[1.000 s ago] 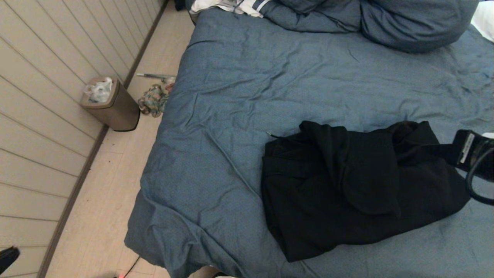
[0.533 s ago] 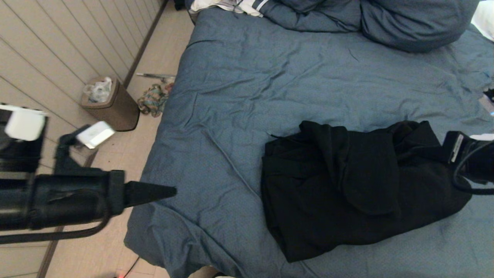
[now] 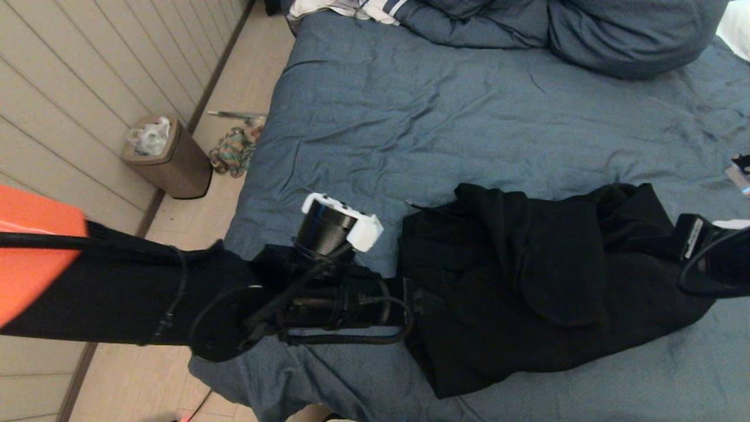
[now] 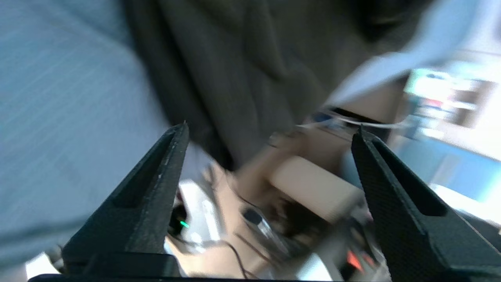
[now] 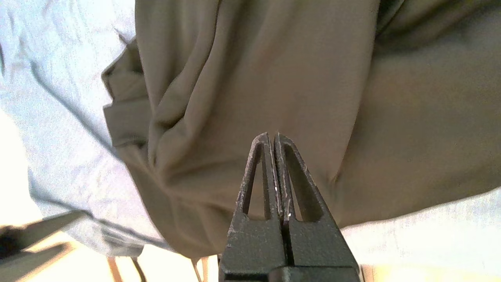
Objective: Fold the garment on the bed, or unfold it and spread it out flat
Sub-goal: Unfold the black sweatshirt
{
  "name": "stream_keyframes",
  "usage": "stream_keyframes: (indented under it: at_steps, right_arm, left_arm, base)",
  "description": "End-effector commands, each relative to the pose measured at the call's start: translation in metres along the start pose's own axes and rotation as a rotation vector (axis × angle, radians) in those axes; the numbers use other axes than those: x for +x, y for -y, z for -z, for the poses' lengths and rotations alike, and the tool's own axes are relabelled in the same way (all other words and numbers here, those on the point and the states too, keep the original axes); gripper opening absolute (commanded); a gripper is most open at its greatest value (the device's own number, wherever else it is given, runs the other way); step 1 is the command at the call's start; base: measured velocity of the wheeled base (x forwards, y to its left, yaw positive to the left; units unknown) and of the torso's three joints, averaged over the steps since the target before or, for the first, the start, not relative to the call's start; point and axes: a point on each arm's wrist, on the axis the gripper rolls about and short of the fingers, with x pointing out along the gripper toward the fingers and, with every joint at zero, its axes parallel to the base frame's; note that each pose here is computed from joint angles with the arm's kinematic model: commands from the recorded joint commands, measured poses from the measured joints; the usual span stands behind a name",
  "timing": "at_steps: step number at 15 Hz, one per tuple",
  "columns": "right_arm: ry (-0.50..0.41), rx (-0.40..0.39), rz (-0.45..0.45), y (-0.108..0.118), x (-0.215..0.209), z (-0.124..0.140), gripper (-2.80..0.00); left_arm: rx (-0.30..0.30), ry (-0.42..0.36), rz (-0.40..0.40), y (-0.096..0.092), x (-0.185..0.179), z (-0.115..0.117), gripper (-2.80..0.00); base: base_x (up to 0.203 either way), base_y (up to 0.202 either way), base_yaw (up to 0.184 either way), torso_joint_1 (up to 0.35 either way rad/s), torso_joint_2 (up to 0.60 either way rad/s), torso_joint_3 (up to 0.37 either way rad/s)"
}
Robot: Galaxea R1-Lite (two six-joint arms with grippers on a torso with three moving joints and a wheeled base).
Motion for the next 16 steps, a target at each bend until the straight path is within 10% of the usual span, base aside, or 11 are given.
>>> stream_keyframes:
  at_steps: [1, 10, 11, 16]
  right_arm:
    - [-0.003, 0.007, 0.004, 0.004, 0.003, 0.004, -2.80]
    - [-0.007, -0.002, -0.009, 0.008, 0.007, 0.011, -2.80]
    - [-0.006, -0.004, -0.010, 0.008, 0.006, 0.011, -2.80]
    - [-0.008, -0.005, -0.009, 0.009, 0.009, 0.012, -2.80]
  left_arm:
    - [0.019, -0.014, -0.097, -0.003, 0.047, 0.017, 0.00]
    - [0.040, 0.058, -0.214, -0.025, 0.126, 0.028, 0.00]
    - [0.039, 0.061, -0.211, -0.024, 0.127, 0.026, -2.80]
    - [0.041, 0.137, -0.177, -0.007, 0.108, 0.005, -2.80]
  base:
    - [0.000, 0.000, 0.000, 0.000, 0.00, 0.000]
    - [0.000, 0.000, 0.000, 0.000, 0.00, 0.000]
    - [0.000, 0.000, 0.000, 0.000, 0.00, 0.000]
    - [0.000, 0.000, 0.000, 0.000, 0.00, 0.000]
